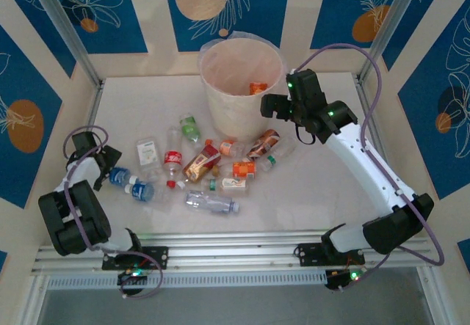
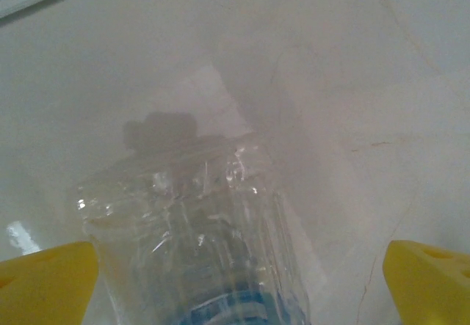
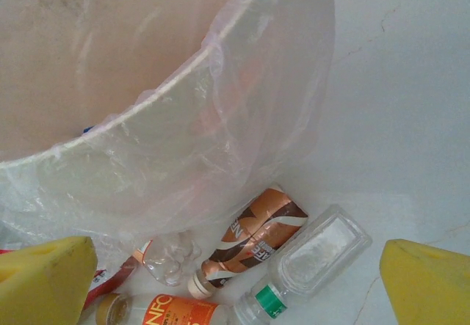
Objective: Put the plastic bottles in the bin
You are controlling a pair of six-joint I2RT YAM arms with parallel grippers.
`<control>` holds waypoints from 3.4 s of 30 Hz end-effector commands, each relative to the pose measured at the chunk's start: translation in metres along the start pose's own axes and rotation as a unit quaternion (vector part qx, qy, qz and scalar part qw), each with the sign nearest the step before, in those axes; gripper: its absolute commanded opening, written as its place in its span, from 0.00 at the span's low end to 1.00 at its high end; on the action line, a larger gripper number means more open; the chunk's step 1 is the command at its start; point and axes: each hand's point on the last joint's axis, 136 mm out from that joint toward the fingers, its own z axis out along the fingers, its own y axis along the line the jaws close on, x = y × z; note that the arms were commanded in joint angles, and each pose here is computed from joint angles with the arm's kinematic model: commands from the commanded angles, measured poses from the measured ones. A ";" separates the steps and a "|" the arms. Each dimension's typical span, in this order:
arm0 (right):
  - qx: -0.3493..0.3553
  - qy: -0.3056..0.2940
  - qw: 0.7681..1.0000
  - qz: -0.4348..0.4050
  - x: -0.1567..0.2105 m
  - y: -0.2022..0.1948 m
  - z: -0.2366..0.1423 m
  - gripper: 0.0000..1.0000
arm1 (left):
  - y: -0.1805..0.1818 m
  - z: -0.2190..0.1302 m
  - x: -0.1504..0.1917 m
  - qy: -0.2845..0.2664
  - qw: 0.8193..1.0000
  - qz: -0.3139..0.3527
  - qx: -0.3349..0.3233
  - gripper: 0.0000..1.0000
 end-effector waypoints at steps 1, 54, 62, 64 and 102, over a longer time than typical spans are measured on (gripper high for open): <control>0.006 -0.007 1.000 0.009 0.003 -0.003 -0.009 0.99 | -0.014 0.005 -0.009 0.002 0.999 -0.017 0.032 1.00; 0.003 -0.040 0.999 0.031 0.008 -0.010 -0.024 0.99 | -0.263 -0.252 -0.020 -0.120 0.903 0.116 0.397 0.45; 0.011 -0.036 0.999 0.037 0.020 -0.016 -0.021 0.99 | -0.362 -0.330 0.022 -0.127 0.834 0.170 0.510 0.45; 0.009 -0.033 0.999 0.040 0.024 -0.016 -0.021 0.99 | -0.385 -0.344 0.033 -0.131 0.818 0.182 0.529 0.45; 0.078 -0.005 0.994 0.075 0.068 -0.046 -0.031 0.99 | -0.519 -0.250 0.217 -0.066 0.680 0.503 0.530 0.46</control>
